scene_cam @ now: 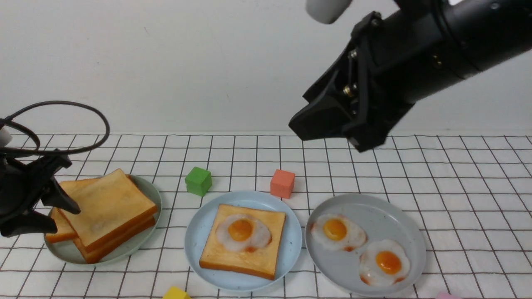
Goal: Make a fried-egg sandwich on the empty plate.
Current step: Use the left arm to grab a slice of bread
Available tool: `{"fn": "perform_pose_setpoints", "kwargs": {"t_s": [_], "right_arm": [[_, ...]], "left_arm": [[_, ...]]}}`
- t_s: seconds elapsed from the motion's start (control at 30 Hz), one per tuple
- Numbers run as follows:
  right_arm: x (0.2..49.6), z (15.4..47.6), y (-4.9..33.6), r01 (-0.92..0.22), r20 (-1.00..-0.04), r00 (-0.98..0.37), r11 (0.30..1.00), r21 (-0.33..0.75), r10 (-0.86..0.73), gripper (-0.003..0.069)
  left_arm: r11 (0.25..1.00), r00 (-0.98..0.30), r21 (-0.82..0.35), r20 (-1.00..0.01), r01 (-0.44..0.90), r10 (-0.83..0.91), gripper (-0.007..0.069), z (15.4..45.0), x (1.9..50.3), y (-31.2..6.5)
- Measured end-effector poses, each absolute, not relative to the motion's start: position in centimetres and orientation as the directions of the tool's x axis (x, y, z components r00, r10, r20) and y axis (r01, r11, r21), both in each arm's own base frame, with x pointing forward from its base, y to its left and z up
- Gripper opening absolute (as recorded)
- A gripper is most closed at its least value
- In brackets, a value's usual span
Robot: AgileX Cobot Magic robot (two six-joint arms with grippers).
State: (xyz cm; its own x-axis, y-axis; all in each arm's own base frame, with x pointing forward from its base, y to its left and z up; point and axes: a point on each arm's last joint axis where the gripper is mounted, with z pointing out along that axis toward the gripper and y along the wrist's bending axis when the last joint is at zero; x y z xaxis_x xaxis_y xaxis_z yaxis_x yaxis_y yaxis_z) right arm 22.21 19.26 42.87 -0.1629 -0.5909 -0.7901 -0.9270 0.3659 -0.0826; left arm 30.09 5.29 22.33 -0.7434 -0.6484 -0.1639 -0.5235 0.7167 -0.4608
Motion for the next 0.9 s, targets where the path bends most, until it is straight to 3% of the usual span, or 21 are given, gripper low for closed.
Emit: {"fn": "perform_pose_setpoints", "kwargs": {"t_s": [0.2, 0.5, 0.67, 0.8, 0.9], "right_arm": [[19.6, 41.5, 18.4, -0.948, -0.825, -0.135, 0.315, -0.055, -0.549, 0.0388], [19.5, 40.2, 18.5, -0.953, -0.827, -0.151, 0.303, -0.024, -0.541, 0.0388], [19.4, 40.2, 18.6, -0.953, -0.830, -0.154, 0.301, -0.018, -0.536, 0.0388], [19.4, 40.2, 18.6, -0.954, -0.830, -0.153, 0.300, -0.018, -0.536, 0.0388], [19.4, 40.2, 18.6, -0.954, -0.829, -0.154, 0.298, -0.016, -0.538, 0.0388]], "left_arm": [[0.690, -0.687, -0.491, -0.226, -0.532, -0.691, 0.0448, 20.9, 31.7, 6.2], [0.671, -0.687, -0.480, -0.177, -0.565, -0.705, 0.0431, 17.4, 33.0, 6.6], [0.689, -0.708, -0.485, -0.183, -0.538, -0.682, 0.0314, 16.7, 33.5, 6.6], [0.691, -0.709, -0.487, -0.186, -0.534, -0.680, 0.0161, 16.7, 33.5, 6.7], [0.691, -0.710, -0.488, -0.186, -0.534, -0.680, 0.0144, 16.7, 33.5, 6.6]]}}
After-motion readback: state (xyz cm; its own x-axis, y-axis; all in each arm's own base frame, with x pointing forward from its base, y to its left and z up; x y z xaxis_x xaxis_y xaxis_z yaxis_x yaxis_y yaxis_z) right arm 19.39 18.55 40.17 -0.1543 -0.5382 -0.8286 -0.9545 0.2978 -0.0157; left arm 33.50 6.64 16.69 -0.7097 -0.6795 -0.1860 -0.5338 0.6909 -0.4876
